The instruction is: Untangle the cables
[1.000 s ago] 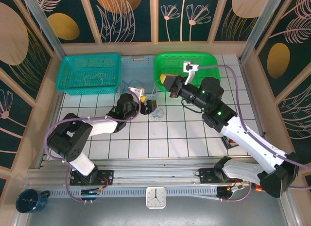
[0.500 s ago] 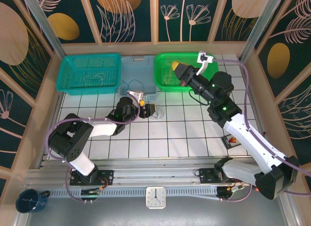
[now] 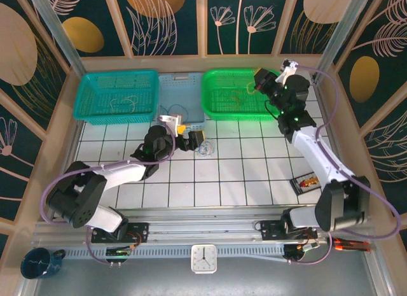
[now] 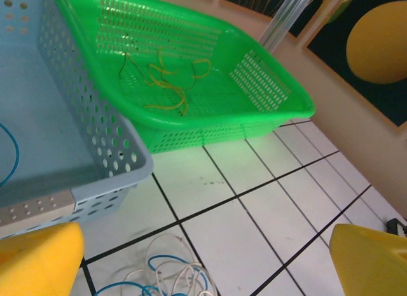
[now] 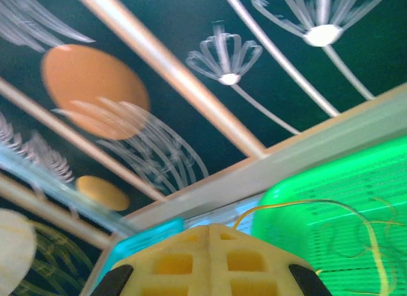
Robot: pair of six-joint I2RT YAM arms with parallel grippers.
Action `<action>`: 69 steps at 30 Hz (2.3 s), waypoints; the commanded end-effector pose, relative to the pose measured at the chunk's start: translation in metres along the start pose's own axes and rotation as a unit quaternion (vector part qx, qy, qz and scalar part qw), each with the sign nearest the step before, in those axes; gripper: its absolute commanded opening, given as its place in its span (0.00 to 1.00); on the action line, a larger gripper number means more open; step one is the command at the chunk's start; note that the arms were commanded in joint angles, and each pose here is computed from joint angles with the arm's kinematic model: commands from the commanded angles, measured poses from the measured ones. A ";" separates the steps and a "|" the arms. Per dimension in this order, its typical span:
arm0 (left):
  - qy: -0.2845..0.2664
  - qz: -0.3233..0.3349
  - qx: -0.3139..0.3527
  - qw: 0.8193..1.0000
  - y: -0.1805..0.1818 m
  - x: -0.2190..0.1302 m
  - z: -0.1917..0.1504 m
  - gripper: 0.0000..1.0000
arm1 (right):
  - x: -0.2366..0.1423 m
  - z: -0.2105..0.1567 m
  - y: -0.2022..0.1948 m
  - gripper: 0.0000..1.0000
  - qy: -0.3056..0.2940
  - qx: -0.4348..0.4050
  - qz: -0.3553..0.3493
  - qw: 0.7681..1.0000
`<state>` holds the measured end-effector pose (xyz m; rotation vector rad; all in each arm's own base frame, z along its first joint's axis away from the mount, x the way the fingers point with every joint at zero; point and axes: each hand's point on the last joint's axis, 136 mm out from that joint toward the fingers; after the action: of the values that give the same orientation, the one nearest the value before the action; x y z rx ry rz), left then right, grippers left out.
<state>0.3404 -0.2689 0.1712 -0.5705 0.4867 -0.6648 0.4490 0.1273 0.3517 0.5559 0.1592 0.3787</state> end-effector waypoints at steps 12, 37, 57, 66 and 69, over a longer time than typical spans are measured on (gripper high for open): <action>-0.030 -0.041 -0.015 0.999 -0.034 -0.013 0.030 0.99 | 0.082 -0.005 -0.101 0.16 0.029 0.018 -0.067 0.997; -0.036 -0.008 -0.047 0.998 -0.014 -0.017 0.020 0.99 | -0.002 -0.114 -0.010 0.49 0.125 -0.046 0.009 0.991; -0.045 0.032 -0.087 0.995 -0.019 -0.023 0.089 0.99 | -0.080 -0.284 0.019 0.51 0.291 -0.047 0.037 0.955; -0.004 0.072 -0.073 0.995 -0.009 -0.016 0.095 0.99 | -0.076 -0.323 0.042 0.53 0.327 -0.068 0.066 0.940; 0.022 0.075 -0.084 0.993 -0.001 -0.012 0.076 0.99 | -0.073 -0.333 0.047 0.53 0.337 -0.074 0.070 0.936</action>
<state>0.3834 -0.2332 0.2646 -0.7012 0.5119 -0.5039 0.2743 0.2843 0.0878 0.2654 0.8053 0.6994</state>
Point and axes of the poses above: each hand's point on the last joint's axis, 136 mm out from that joint toward the fingers, its own x axis out along the fingers, its own y axis along the line the jaws close on, z = x × y, and after that the axes turned 10 degrees about -x, right-handed
